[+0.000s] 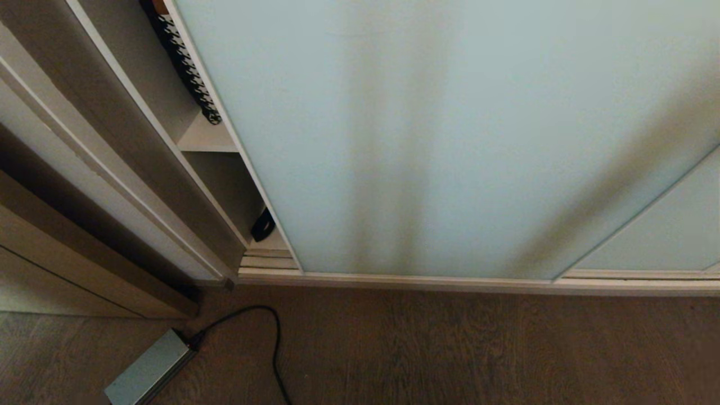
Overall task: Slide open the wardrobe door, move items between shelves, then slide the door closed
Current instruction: Close the door
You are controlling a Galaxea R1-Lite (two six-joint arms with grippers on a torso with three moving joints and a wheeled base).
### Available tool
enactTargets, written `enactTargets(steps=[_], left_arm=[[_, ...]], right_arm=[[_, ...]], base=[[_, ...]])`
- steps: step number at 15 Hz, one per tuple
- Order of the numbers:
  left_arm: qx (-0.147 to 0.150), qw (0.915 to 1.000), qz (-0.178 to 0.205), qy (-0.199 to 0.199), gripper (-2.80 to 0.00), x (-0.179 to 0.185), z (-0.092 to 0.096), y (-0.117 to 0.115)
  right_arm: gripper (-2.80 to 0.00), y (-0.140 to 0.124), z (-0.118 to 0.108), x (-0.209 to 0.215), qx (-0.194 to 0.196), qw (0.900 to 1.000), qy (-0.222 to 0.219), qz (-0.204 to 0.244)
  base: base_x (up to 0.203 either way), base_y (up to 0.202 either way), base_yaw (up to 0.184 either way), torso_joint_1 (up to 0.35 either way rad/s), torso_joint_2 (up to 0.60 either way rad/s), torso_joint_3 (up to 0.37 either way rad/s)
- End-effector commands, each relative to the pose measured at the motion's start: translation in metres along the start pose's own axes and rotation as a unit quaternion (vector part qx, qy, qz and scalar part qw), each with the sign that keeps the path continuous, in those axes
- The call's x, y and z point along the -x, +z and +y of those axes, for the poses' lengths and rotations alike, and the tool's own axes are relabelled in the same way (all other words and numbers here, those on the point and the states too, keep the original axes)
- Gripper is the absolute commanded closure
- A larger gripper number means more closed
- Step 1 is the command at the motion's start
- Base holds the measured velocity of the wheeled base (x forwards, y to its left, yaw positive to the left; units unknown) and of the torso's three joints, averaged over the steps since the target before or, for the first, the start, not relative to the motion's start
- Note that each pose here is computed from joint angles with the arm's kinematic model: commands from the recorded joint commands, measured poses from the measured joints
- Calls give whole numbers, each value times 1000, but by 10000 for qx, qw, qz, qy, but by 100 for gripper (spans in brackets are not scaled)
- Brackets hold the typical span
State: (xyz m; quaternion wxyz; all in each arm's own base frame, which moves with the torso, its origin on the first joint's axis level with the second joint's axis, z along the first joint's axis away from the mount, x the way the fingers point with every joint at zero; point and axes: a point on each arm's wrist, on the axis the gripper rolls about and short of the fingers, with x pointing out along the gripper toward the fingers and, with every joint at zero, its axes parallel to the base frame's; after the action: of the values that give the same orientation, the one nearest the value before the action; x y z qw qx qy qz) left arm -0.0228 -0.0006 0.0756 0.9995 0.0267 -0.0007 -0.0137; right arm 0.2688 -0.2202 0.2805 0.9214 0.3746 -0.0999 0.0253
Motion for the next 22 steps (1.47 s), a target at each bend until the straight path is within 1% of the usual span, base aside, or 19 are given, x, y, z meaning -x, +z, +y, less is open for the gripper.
enactTargets(steps=[1, 5, 7, 8, 11, 13, 15, 22], left_arm=[[-2, 10000, -5, -1, 0, 0, 0, 0], [-2, 10000, -5, -1, 0, 0, 0, 0], [-2, 10000, -5, -1, 0, 0, 0, 0], [-1, 10000, -2, -1, 0, 0, 0, 0], [-2, 10000, -5, -1, 0, 0, 0, 0], [-2, 10000, -5, -1, 0, 0, 0, 0], [-2, 10000, -5, -12, 0, 0, 0, 0], [-1, 10000, 2, -1, 0, 0, 0, 0]], right_arm=[[0, 0, -12, -7, -63, 10000, -42, 30], [0, -5, -29, -17, -134, 9998, -113, 96], [0, -10, -37, -29, -170, 9996, -211, -3], [0, -13, -38, -35, -182, 9995, -253, -65], [0, -18, -38, -43, -211, 9995, -222, -46], [0, -25, -44, -49, -257, 9994, -250, 6], [0, -26, -48, -53, -274, 9992, -300, -38], [0, -34, -42, -62, -245, 9996, -169, 30]], base=[[0, 0, 0, 0, 0, 0], [0, 0, 0, 0, 0, 0], [0, 0, 0, 0, 0, 0], [0, 0, 0, 0, 0, 0], [0, 0, 0, 0, 0, 0], [0, 0, 0, 0, 0, 0], [0, 0, 0, 0, 0, 0], [0, 0, 0, 0, 0, 0]])
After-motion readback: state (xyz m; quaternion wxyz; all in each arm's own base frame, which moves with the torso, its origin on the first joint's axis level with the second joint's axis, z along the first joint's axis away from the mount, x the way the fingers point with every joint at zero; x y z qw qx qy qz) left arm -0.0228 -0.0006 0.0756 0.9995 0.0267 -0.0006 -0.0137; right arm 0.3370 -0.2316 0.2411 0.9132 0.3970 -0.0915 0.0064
